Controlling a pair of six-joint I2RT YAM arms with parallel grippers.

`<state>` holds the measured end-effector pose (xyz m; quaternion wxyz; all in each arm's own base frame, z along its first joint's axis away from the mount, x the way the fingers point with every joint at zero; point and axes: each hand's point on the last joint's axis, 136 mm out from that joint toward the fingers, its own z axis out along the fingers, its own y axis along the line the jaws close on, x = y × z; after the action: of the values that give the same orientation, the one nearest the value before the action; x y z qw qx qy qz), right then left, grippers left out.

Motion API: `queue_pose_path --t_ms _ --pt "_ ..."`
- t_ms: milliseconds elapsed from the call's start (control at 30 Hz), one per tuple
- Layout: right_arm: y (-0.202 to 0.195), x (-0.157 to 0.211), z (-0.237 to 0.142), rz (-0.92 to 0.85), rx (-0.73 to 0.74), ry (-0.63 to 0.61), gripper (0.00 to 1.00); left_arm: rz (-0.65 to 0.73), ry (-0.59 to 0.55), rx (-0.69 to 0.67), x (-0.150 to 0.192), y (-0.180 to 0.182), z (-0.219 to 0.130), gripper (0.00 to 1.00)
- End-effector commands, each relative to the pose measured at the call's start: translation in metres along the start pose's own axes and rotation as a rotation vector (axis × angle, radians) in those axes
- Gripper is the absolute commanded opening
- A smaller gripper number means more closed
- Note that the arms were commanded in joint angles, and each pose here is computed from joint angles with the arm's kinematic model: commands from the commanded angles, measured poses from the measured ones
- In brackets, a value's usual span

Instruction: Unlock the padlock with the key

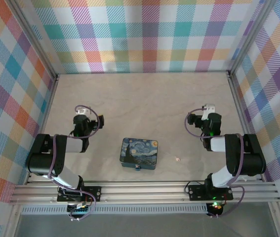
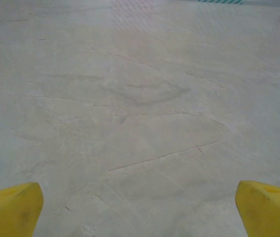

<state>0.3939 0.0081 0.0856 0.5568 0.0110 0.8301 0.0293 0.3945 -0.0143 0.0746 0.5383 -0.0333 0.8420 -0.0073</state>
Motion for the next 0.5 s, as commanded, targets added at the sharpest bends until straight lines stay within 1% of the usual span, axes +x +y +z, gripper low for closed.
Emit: queue_pose_path --t_ms 0,467 --pt "0.0017 -0.007 0.0004 0.012 0.0 -0.023 1.0 0.016 -0.006 0.02 -0.0058 -0.0037 0.0024 1.0" --pt "0.0017 -0.0073 0.0008 0.013 0.0 -0.022 1.0 0.001 -0.001 0.02 -0.0058 -0.0008 0.0034 1.0"
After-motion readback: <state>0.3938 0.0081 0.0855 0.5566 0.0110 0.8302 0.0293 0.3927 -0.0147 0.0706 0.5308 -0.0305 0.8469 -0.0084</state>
